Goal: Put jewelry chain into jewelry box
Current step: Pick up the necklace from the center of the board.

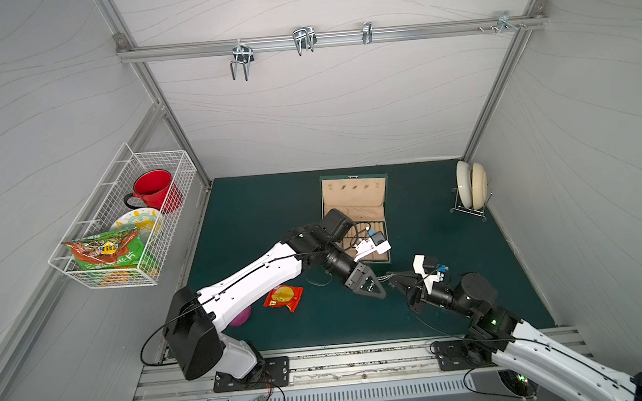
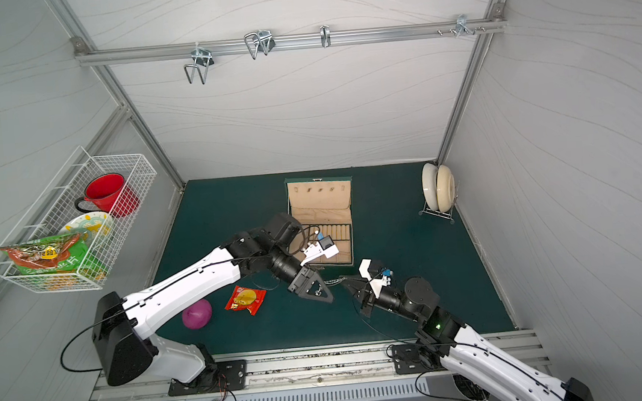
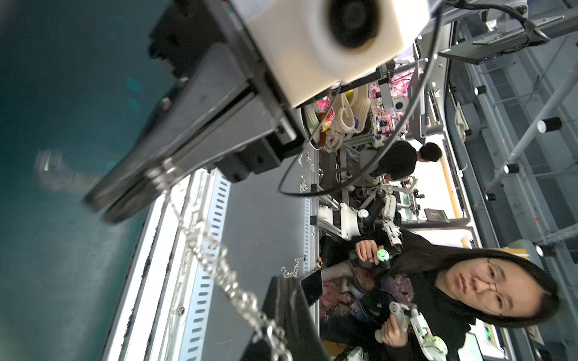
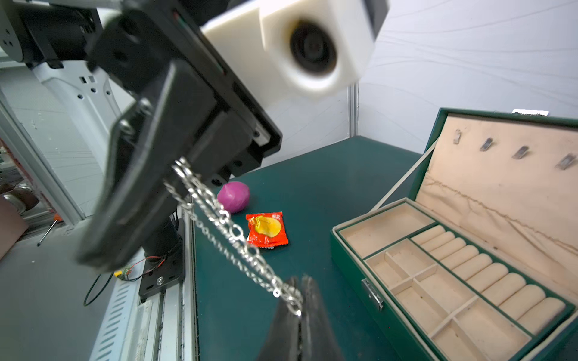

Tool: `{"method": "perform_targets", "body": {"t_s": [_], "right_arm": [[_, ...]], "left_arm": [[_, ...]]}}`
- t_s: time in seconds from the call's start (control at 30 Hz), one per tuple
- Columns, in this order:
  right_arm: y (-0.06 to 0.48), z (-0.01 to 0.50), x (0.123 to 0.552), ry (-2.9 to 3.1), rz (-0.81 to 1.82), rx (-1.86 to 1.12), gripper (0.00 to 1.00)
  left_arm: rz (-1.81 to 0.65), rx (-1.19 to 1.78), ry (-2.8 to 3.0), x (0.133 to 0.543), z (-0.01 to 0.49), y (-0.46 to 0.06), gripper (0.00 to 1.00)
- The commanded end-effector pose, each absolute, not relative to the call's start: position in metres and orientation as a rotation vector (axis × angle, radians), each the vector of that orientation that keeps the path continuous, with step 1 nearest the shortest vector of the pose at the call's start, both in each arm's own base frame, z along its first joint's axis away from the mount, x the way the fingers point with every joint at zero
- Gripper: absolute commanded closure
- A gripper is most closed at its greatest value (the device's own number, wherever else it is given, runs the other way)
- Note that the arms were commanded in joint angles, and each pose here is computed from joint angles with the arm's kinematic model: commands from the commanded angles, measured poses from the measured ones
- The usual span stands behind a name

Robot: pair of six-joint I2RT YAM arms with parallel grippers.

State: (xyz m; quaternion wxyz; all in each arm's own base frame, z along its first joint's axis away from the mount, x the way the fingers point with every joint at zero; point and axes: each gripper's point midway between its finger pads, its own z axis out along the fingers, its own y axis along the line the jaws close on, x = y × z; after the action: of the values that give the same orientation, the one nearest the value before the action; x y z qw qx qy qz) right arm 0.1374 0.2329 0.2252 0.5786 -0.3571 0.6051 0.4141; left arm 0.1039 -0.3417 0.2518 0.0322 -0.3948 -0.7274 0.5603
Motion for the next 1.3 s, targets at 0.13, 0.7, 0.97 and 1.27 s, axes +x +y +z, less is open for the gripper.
{"method": "perform_targets", "body": {"t_s": [0.13, 0.7, 0.97, 1.27], "right_arm": [[0.227, 0.236, 0.148, 1.568, 0.851, -0.867, 1.0], [0.25, 0.221, 0.204, 1.833, 0.434, -0.974, 1.0], [0.249, 0.231, 0.223, 1.876, 0.373, -0.931, 1.0], [0.247, 0.238, 0.237, 1.887, 0.531, -0.889, 1.0]], "left_arm": [[1.712, -1.447, -2.578, 0.147, 0.205, -0.341, 1.0], [1.664, -1.364, -3.233, 0.243, 0.167, -0.308, 0.01], [1.365, -1.905, -3.529, 0.311, 0.215, -0.266, 0.03], [1.022, -2.973, -3.15, 0.394, 0.222, -0.294, 0.16]]}}
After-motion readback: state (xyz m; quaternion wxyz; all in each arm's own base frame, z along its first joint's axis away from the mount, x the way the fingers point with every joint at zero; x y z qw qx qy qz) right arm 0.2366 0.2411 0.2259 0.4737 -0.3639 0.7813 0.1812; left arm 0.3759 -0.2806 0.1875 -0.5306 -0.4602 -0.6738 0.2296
